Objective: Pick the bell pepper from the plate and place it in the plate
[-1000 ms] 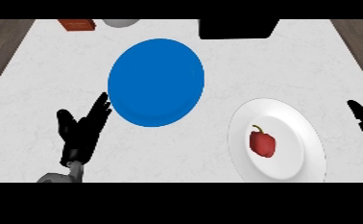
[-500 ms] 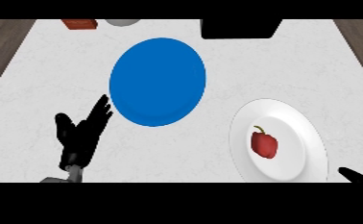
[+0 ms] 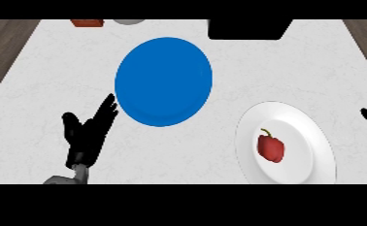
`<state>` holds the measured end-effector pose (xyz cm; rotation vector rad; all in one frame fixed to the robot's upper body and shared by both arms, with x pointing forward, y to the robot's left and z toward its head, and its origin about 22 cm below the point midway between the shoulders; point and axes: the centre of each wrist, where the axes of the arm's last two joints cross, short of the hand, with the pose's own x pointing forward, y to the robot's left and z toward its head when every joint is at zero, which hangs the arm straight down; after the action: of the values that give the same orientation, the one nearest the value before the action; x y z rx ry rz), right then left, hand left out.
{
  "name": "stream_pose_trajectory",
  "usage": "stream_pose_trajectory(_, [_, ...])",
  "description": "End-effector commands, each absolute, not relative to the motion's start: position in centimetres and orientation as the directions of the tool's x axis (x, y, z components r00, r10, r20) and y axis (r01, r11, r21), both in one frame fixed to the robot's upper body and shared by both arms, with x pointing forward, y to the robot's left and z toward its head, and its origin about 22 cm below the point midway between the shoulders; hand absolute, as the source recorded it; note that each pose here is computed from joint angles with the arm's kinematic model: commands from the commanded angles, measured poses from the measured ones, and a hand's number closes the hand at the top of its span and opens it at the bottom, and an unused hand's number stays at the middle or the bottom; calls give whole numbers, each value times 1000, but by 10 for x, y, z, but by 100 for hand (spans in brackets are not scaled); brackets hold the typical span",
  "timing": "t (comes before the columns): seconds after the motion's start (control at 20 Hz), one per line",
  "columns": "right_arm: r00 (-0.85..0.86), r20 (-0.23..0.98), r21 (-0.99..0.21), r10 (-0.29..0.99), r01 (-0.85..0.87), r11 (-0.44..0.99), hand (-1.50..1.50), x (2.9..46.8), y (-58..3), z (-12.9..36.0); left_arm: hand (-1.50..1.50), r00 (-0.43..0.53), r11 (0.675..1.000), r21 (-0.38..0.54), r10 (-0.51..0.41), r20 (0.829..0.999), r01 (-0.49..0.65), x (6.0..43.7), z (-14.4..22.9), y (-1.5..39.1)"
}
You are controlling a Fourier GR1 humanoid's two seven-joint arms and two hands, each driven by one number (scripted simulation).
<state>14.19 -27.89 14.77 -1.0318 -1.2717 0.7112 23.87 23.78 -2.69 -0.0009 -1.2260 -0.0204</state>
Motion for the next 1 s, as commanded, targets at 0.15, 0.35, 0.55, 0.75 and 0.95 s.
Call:
stream_pose_trajectory(0.15, [258, 315, -948, 913, 49, 313, -150, 167, -226, 124, 0, 379, 1000, 11, -18, 925, 21, 239, -36, 237])
stream_pose_trajectory(0.35, [294, 264, -962, 919, 17, 271, -150, 190, -197, 121, 0, 370, 1000, 13, -18, 929, 16, 240, -28, 230])
stream_pose_trajectory(0.55, [322, 276, -950, 906, -51, 308, -150, 185, -185, 92, 0, 373, 1000, 26, -26, 928, 5, 240, -24, 233])
stream_pose_trajectory(0.75, [327, 293, -939, 898, -78, 334, -150, 199, -188, 107, 0, 383, 1000, 20, -19, 923, 2, 229, -32, 223])
stream_pose_trajectory(0.95, [321, 291, -943, 901, -64, 327, -150, 190, -188, 77, 0, 381, 1000, 25, -24, 924, 2, 232, -36, 219])
